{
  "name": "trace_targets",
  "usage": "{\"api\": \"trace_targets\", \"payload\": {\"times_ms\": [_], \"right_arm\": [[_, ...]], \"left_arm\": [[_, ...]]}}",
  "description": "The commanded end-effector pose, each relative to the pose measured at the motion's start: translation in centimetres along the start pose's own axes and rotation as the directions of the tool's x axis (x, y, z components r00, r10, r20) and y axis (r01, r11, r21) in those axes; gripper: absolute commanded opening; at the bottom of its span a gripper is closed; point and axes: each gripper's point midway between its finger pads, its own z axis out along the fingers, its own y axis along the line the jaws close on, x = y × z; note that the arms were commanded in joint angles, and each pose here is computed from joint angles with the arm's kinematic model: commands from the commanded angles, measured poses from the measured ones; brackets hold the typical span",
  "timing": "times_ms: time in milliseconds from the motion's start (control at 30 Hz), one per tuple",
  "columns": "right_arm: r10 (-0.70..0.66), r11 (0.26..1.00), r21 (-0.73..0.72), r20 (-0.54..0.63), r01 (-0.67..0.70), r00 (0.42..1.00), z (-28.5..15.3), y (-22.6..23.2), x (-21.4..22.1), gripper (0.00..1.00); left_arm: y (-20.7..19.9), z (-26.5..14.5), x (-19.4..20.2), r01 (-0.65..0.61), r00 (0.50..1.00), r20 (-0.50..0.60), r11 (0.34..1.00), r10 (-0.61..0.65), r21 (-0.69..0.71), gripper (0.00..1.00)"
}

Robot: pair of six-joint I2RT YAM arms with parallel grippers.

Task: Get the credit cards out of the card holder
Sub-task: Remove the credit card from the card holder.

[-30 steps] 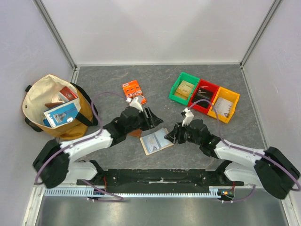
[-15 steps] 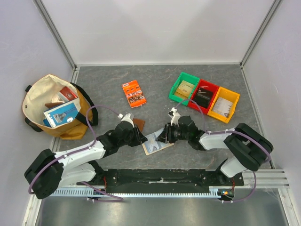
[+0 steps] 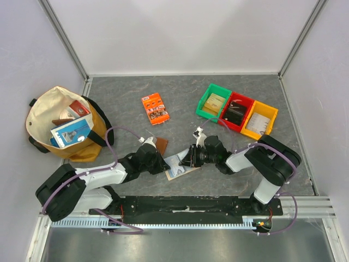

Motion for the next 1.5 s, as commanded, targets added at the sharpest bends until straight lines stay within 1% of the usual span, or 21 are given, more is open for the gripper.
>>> {"api": "trace_targets", "payload": {"times_ms": [0, 133, 233, 300, 367, 433, 600, 700, 867, 1000, 1100, 1167, 1267, 1467], "right_arm": [[0.012, 0.997, -0.073, 0.004, -0.011, 1.000, 0.4, 1.0, 0.1, 0.28], [0.012, 0.995, -0.101, 0.005, -0.012, 1.000, 0.5, 1.5, 0.0, 0.22], [0.010, 0.992, -0.124, 0.008, -0.009, 1.000, 0.3, 2.0, -0.2, 0.21], [0.015, 0.990, -0.139, 0.014, -0.013, 1.000, 0.0, 2.3, -0.4, 0.22], [0.021, 0.988, -0.151, 0.022, -0.018, 1.000, -0.3, 2.5, -0.6, 0.27], [0.030, 0.986, -0.163, 0.030, -0.025, 0.999, -0.6, 2.6, -0.8, 0.31], [0.051, 0.979, -0.201, 0.038, -0.043, 0.998, -0.7, 3.0, -1.1, 0.31], [0.065, 0.975, -0.215, 0.038, -0.056, 0.997, -0.7, 3.1, -1.1, 0.27], [0.077, 0.973, -0.222, 0.049, -0.064, 0.996, -0.9, 2.9, -1.3, 0.24], [0.087, 0.973, -0.220, 0.055, -0.073, 0.995, -1.1, 2.6, -1.4, 0.18], [0.095, 0.972, -0.219, 0.056, -0.080, 0.994, -1.1, 2.2, -1.4, 0.12], [0.100, 0.971, -0.221, 0.051, -0.087, 0.994, -1.1, 2.1, -1.2, 0.05], [0.116, 0.970, -0.221, 0.053, -0.102, 0.992, -1.3, 1.6, -1.2, 0.00], [0.126, 0.972, -0.210, 0.067, -0.109, 0.990, -2.0, 0.7, -1.4, 0.00]], "left_arm": [[0.3, 0.6, 0.5, 0.046, 0.999, -0.012, 0.999, -0.046, -0.004, 0.10], [0.7, 0.7, 0.9, 0.057, 0.998, -0.023, 0.998, -0.058, -0.012, 0.09], [1.0, 0.7, 0.9, 0.063, 0.998, -0.018, 0.998, -0.063, -0.021, 0.08], [1.0, 0.7, 0.9, 0.065, 0.998, -0.014, 0.998, -0.065, -0.025, 0.08], [1.2, 0.6, 0.9, 0.063, 0.998, -0.011, 0.997, -0.064, -0.034, 0.07], [1.4, 0.6, 0.8, 0.068, 0.998, -0.007, 0.997, -0.068, -0.041, 0.06], [1.3, 0.6, 0.7, 0.062, 0.998, -0.006, 0.997, -0.062, -0.047, 0.06], [1.3, 0.5, 0.6, 0.059, 0.998, -0.007, 0.997, -0.059, -0.050, 0.06], [1.3, 0.5, 0.6, 0.053, 0.999, -0.005, 0.997, -0.053, -0.053, 0.06], [1.4, 0.5, 0.5, 0.051, 0.999, -0.002, 0.997, -0.051, -0.057, 0.06], [1.4, 0.5, 0.5, 0.052, 0.999, -0.005, 0.997, -0.053, -0.059, 0.05], [1.4, 0.5, 0.6, 0.052, 0.999, -0.007, 0.997, -0.053, -0.059, 0.05], [1.5, 0.5, 0.6, 0.052, 0.999, -0.009, 0.996, -0.053, -0.065, 0.02], [1.7, 0.4, 0.5, 0.055, 0.998, -0.005, 0.996, -0.055, -0.075, 0.02]]}}
